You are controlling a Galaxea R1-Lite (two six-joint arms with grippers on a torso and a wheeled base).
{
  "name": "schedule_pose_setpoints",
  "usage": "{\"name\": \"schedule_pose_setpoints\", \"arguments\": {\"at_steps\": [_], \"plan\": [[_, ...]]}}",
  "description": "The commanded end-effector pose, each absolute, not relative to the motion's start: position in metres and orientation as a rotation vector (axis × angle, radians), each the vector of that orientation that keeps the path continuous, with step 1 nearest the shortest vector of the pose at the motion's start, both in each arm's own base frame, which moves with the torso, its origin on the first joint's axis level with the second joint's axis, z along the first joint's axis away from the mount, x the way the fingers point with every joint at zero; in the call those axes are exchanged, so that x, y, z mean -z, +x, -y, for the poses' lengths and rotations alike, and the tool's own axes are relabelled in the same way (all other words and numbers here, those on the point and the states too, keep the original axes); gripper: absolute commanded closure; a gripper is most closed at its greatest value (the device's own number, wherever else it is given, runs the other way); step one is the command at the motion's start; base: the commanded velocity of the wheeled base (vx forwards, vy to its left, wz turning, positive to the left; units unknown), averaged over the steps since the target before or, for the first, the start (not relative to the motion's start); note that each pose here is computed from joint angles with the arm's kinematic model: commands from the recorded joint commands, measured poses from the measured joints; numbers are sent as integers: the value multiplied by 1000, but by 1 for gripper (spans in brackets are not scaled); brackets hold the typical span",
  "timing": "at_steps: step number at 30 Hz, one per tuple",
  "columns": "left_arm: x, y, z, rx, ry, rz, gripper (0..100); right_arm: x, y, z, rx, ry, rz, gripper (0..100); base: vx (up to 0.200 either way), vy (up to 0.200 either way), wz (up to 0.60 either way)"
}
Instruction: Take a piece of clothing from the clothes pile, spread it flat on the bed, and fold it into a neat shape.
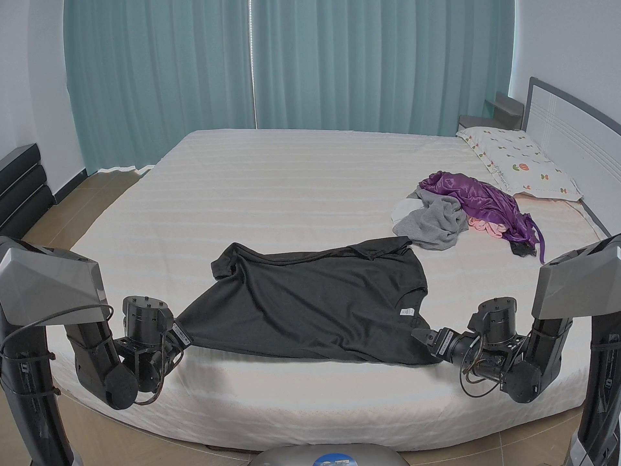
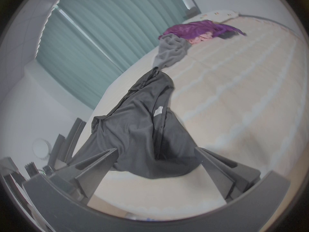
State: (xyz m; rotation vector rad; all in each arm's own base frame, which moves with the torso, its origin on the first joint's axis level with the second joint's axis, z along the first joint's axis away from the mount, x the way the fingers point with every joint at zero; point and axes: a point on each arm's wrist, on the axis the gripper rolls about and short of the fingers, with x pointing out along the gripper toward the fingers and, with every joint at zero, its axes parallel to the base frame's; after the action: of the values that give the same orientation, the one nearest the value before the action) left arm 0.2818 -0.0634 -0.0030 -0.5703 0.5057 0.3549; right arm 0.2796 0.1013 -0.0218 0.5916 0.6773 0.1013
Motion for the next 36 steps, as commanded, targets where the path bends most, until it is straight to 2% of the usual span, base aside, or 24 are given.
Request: {"name": "schedule_pose_setpoints", "arguments": {"at_steps": [1, 12, 13, 21, 30, 36], "plan": [[2, 281, 62, -358, -574, -504, 100, 38, 298, -103, -123, 507, -660, 0, 0, 0, 0], [3, 279, 61, -360, -571, -513, 100, 41, 301, -122, -246, 337, -647, 0, 0, 0, 0], [3, 279, 62, -358, -571, -513, 100, 46, 300, -122, -250, 315, -658, 100, 0, 0, 0], [3, 279, 61, -360, -571, -514, 100, 48, 309, -122, -258, 284, -624, 100, 0, 0, 0], [5, 279, 61, -362, -568, -517, 100, 21, 354, -116, -229, 342, -440, 100, 0, 0, 0], [5, 280, 62, -362, -568, -515, 100, 17, 378, -120, -232, 353, -378, 100, 0, 0, 0]]}}
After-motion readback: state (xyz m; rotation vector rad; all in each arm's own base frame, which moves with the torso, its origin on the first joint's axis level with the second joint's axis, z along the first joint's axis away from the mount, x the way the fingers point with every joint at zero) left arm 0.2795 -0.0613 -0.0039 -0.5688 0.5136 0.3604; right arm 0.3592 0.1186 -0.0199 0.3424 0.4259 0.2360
